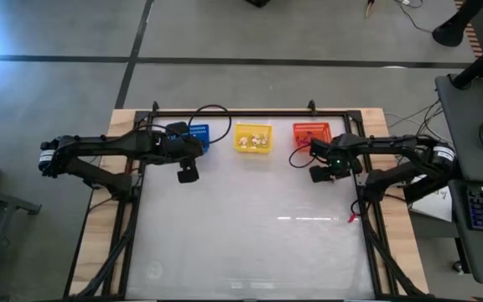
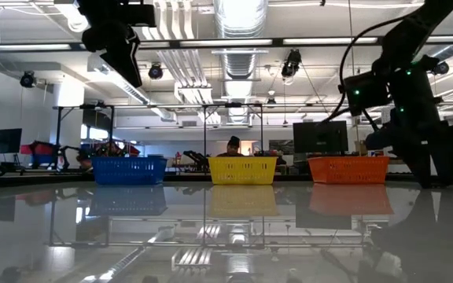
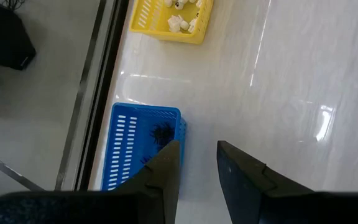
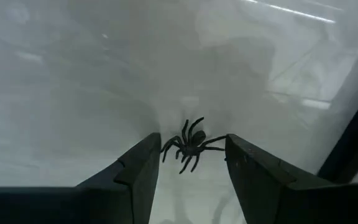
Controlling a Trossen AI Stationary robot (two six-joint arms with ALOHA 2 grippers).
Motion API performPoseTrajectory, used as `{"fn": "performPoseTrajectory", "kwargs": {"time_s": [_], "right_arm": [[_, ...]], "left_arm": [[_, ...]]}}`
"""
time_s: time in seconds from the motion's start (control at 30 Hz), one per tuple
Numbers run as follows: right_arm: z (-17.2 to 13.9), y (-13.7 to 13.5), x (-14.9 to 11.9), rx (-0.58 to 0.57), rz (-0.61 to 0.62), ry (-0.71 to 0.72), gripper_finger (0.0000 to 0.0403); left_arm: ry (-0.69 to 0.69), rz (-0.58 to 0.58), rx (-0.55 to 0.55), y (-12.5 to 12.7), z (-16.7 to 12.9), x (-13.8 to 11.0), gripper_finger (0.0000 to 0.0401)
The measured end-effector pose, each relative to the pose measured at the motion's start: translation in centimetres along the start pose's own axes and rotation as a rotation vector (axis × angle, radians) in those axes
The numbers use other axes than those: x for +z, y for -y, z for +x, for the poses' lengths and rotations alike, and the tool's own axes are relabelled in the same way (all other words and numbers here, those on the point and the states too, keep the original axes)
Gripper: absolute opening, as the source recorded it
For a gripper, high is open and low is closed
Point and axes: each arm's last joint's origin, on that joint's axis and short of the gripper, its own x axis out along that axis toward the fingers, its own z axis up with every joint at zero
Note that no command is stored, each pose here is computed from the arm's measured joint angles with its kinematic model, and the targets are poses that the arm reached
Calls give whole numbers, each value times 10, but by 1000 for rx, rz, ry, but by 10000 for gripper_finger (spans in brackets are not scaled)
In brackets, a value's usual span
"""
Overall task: Sort Halloween decoration
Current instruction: Put the black spider toy into the blue bin
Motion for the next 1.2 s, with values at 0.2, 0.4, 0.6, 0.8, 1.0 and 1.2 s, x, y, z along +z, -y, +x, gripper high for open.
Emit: {"fn": "performPoseTrajectory", "kwargs": {"time_s": [0.2, 0.4, 0.6, 0.8, 1.0, 1.2], "right_arm": [[16, 8, -5, -8, 12, -3, 151], [22, 10, -6, -8, 10, 2, 62], [21, 10, -6, -16, 5, 6, 15], [8, 3, -1, 9, -18, 34, 13], [-23, -12, 5, 107, -47, 126, 12], [-53, -38, 11, 265, -97, 241, 12]], "left_arm": [[0, -12, 0, 0, 0, 0, 88], [0, -13, 0, 0, 0, 0, 88], [0, -16, 0, 0, 0, 0, 88], [-5, -14, 0, 0, 0, -1, 88], [-43, -21, -2, -1, -3, -7, 88], [-27, -76, 0, -7, -17, -16, 88]]}}
